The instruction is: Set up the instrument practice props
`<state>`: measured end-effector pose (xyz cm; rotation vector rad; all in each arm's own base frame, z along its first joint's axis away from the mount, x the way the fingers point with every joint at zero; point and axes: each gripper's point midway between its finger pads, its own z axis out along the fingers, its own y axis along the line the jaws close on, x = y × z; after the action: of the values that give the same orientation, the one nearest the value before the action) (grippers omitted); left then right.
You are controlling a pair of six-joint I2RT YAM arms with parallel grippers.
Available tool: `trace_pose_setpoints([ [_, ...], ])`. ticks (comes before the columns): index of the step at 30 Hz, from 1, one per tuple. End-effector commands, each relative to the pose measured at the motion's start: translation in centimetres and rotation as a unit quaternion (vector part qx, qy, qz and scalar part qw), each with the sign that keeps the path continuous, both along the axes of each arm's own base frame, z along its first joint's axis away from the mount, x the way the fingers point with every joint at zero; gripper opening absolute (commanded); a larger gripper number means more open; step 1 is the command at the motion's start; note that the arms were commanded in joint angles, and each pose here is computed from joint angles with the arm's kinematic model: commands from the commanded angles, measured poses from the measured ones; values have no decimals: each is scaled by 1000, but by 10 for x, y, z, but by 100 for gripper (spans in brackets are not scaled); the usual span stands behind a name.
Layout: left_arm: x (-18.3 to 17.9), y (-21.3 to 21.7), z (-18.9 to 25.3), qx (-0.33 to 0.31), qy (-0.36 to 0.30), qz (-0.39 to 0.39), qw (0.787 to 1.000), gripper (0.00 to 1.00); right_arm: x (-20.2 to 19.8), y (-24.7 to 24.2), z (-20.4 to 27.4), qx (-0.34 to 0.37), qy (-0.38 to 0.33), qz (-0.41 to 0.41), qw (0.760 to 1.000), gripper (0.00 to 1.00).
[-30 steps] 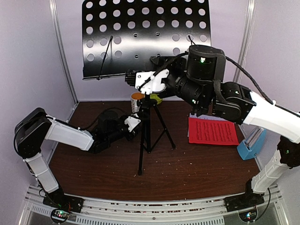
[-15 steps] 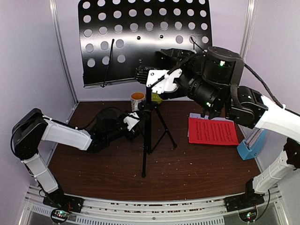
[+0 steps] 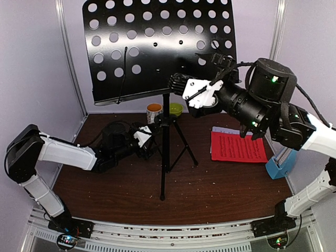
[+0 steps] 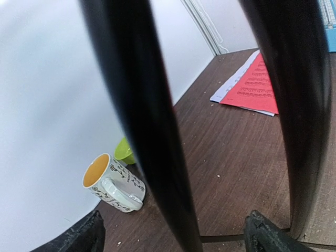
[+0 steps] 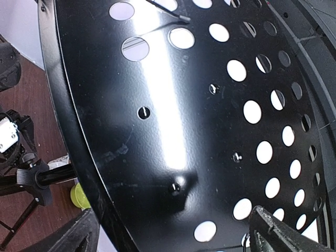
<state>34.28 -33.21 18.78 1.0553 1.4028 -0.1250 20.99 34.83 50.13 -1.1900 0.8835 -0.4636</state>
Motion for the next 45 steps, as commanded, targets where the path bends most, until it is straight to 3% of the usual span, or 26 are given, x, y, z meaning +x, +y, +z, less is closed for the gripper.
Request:
trace_pose_setpoints([
  [1,-7,7,10,-26,4,4,1000,95,-14,-11,10,41,9,26,999,100],
  [9,-17,24,10,-63,25,25,997,96,-37,-19,-13,51,47,77,995,100],
  [15,-30,42,7,-106,50,42,992,96,-50,-24,-47,96,147,115,978,98],
  [18,-35,51,7,-133,64,55,988,96,-47,-21,-86,104,183,107,972,96],
  [26,-36,48,-21,-88,110,54,989,91,6,-36,-186,154,299,74,939,87],
  [32,-30,41,-36,-82,121,25,989,81,43,-31,-242,133,358,72,922,79],
  [35,-37,32,-31,-95,120,-9,988,74,59,-26,-244,147,387,82,907,75],
  [40,-54,37,-14,-189,128,-6,973,71,74,-11,-244,170,396,104,896,73],
  [45,-83,15,-21,-182,147,-7,972,72,89,7,-249,174,410,109,889,70],
])
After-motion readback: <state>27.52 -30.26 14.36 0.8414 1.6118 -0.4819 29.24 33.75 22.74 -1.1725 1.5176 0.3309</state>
